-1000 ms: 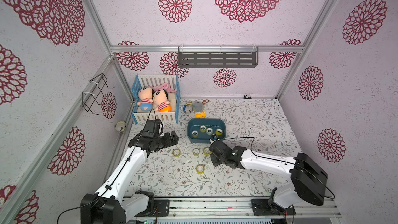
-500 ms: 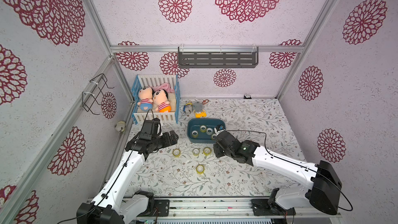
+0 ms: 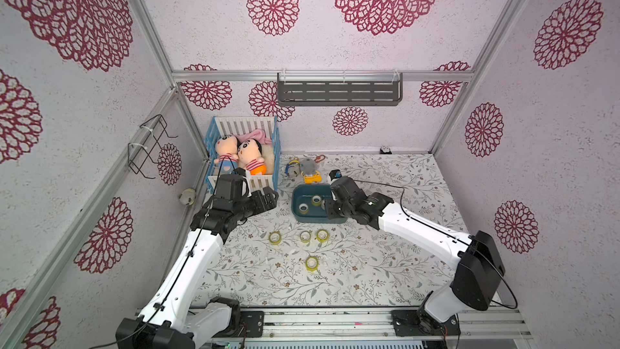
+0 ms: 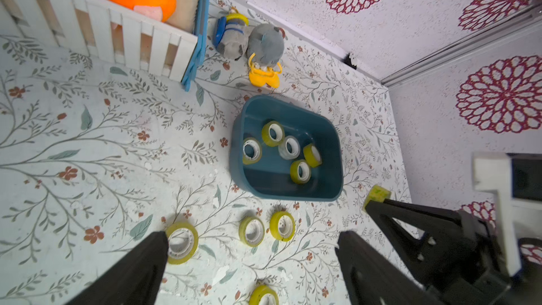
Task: Put the transparent tape into the storage box
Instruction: Place the tape in the storage box.
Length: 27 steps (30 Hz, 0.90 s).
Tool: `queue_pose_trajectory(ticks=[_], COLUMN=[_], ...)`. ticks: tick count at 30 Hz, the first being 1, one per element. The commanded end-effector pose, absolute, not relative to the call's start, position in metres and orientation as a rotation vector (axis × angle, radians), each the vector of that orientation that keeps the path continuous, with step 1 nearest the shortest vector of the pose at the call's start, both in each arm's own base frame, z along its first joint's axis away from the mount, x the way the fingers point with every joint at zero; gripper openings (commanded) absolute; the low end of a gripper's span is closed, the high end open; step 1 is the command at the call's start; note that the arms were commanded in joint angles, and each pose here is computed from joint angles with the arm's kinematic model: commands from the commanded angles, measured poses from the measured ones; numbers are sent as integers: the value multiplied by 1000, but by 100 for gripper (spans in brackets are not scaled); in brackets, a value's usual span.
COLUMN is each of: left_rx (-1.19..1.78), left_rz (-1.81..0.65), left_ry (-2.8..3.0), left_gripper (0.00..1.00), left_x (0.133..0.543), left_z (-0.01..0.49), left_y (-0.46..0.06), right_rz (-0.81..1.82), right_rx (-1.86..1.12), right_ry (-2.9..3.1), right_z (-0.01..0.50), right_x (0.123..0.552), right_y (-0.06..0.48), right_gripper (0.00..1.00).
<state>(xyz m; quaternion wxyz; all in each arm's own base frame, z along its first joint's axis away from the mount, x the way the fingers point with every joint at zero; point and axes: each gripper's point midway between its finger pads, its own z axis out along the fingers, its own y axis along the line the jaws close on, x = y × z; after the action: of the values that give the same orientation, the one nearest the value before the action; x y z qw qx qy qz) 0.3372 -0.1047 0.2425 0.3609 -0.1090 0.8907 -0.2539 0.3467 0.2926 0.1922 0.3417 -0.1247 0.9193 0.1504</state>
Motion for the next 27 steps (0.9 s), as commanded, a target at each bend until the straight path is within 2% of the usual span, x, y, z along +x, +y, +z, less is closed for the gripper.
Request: queue_pose_trajectory(ticks=[1,11,16,23,27], left_rx=[-278,-305,-378,-348,-327], left_rz=[-707,-658,-622,-657,-679], left_ry=[2277,2283,2297,2283,2301], left_gripper=[97,97,97,97,97], left_x=[354,346,333,339,339], left_z=[252,218,192,197,197], left_y=[-112,-93,-75,-79,-84], right_rz=[431,414,384,401,408], right_rx=[-349,-358,-372,-381,-373], right_ry=[2349,2368,2434,2527,2541], right_z=[209,211,181,125,110], right_x=[365,415,438,442,446], right_y=[305,328,343,361,367], right_gripper=[0,0,0,0,0])
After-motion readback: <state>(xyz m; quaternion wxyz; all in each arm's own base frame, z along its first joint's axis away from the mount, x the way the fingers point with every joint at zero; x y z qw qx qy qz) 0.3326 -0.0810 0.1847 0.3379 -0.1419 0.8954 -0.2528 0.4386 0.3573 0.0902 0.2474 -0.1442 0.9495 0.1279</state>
